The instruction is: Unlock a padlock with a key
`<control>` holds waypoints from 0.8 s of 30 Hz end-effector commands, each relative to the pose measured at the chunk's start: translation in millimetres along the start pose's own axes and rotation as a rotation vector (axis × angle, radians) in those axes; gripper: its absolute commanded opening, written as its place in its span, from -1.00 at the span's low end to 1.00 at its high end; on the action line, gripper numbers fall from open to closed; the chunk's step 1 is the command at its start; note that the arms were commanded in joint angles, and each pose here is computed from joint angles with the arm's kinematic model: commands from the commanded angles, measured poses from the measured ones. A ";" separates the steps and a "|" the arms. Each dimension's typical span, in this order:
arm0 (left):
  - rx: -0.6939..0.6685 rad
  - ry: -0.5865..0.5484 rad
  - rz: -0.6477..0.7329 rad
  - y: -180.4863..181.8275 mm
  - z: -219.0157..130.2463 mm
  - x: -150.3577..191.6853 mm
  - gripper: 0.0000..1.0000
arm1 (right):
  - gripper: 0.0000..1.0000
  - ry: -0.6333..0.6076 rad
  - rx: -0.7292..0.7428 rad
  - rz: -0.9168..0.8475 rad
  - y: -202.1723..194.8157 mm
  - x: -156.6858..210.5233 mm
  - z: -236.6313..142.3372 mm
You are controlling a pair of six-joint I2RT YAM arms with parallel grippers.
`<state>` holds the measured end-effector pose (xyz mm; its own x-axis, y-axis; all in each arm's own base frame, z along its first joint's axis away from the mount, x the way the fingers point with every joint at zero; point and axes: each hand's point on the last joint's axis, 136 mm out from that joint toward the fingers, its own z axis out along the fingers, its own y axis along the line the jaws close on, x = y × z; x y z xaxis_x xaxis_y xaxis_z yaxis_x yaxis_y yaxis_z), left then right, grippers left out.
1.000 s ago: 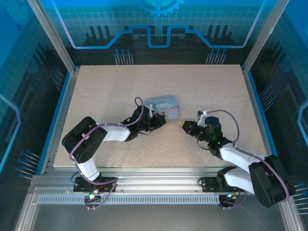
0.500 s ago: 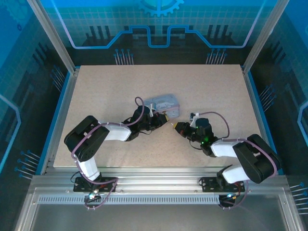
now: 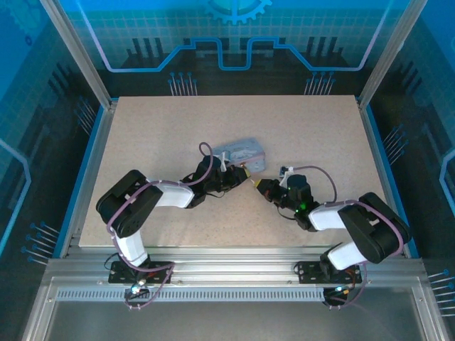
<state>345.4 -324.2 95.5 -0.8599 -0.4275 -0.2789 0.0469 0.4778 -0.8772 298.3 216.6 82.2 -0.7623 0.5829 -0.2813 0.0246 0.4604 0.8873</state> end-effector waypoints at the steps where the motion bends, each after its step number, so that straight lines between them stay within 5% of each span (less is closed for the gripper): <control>1: 0.070 -0.014 0.003 -19.2 2.0 -9.6 -0.95 | -1.00 -0.024 -0.051 -0.006 16.5 -6.1 4.8; 24: 0.082 -0.005 -0.012 -15.4 4.4 -5.9 -0.94 | -1.00 -0.024 -0.089 -0.005 25.3 -6.5 9.6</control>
<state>348.3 -326.7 95.0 -0.8583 -0.4356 -0.2711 0.0494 0.4558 -0.8887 303.9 223.5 84.8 -0.7614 0.5888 -0.2713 0.0154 0.4349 0.9004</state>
